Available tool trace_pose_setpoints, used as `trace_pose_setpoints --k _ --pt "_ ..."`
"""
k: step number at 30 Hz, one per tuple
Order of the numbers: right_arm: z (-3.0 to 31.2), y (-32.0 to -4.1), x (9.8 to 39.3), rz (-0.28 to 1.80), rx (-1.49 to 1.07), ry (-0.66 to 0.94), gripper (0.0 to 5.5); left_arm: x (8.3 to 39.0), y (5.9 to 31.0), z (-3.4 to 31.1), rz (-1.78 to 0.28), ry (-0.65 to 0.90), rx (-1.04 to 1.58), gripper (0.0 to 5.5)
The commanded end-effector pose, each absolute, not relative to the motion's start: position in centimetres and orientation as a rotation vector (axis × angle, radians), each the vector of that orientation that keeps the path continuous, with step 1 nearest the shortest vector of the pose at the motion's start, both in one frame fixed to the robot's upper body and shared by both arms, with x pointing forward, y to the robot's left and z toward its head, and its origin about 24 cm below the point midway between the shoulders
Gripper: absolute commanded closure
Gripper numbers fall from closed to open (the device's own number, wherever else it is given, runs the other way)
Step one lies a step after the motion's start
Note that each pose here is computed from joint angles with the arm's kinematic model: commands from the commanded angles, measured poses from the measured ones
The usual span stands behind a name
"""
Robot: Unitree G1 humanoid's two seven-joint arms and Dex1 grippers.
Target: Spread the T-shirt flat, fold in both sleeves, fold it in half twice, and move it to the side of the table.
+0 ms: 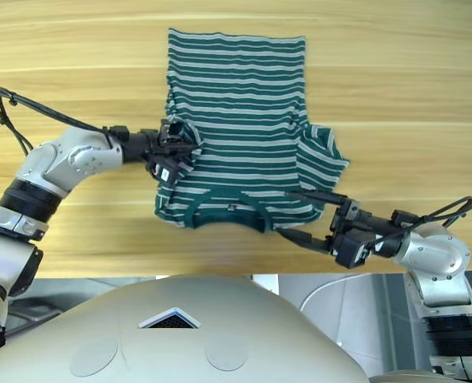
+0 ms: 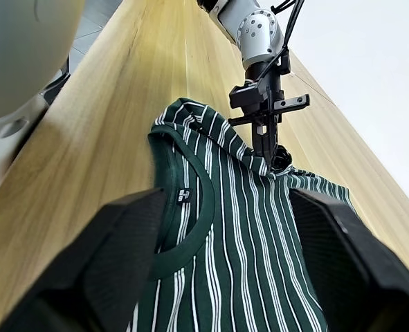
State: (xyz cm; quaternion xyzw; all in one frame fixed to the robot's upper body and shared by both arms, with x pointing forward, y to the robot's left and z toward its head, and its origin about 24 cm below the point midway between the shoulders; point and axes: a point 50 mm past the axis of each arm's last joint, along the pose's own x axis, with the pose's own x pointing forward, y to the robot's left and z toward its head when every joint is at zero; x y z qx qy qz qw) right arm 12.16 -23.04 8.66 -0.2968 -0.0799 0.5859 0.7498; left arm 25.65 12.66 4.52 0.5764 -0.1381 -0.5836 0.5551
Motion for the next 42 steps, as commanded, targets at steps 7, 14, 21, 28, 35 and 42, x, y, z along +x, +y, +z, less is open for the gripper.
trace_pose_setpoints --k 7,14,21,28,35,42 --pt "8.4 -22.8 12.4 1.269 -0.634 -0.186 2.19 24.6 11.9 5.1 -1.395 -0.384 1.235 5.47" --pt "8.5 -22.8 12.4 1.268 -0.635 -0.191 2.19 24.9 12.6 4.1 -1.416 -0.289 1.285 5.19" --pt "8.5 -22.8 12.3 1.264 -0.635 -0.192 2.19 25.4 12.9 4.2 -1.391 -0.262 1.313 4.14" --pt "8.5 -22.8 12.3 1.265 -0.632 -0.19 2.19 25.7 13.1 5.1 -1.353 -0.283 1.316 3.1" --pt "8.4 -22.9 12.3 1.262 -0.624 -0.188 2.19 27.0 14.8 8.8 -1.199 -0.404 1.183 2.19" --pt "8.5 -22.6 13.1 1.217 -0.621 -0.216 2.19 29.5 16.5 11.3 -1.117 -0.419 1.136 1.08"
